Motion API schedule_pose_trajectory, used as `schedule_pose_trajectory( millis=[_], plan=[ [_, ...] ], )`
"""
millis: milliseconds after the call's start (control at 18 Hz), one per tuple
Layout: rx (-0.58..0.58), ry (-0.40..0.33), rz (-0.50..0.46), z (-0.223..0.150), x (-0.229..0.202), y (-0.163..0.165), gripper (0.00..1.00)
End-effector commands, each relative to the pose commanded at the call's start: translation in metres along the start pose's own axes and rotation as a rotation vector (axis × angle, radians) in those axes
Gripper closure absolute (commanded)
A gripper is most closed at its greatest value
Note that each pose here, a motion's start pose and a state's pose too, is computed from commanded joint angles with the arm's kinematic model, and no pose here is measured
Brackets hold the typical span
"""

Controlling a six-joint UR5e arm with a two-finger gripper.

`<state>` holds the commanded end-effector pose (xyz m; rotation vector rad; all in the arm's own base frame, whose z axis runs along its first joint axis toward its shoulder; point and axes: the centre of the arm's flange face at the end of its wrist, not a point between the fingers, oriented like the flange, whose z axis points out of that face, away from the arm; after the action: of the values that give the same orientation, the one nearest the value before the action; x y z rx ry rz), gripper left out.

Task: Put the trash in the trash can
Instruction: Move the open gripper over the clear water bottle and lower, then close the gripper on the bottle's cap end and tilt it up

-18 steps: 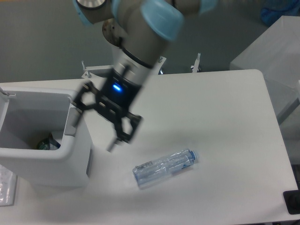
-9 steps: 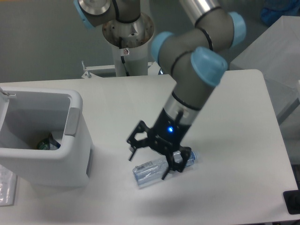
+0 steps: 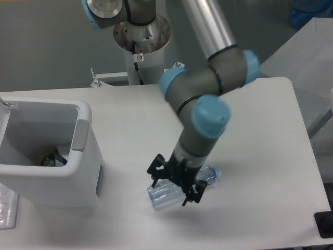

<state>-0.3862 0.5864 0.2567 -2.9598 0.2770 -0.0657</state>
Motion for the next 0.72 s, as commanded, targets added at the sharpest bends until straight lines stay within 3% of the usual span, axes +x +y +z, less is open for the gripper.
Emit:
schedule_pose_trajectory(
  millis=[556, 722],
  plan=[
    [-0.21, -0.065, 0.098, 0.043, 0.022, -0.013, 0.0],
    [-0.226, -0.063, 0.11, 0.051, 0.027, -0.016, 0.0]
  ],
)
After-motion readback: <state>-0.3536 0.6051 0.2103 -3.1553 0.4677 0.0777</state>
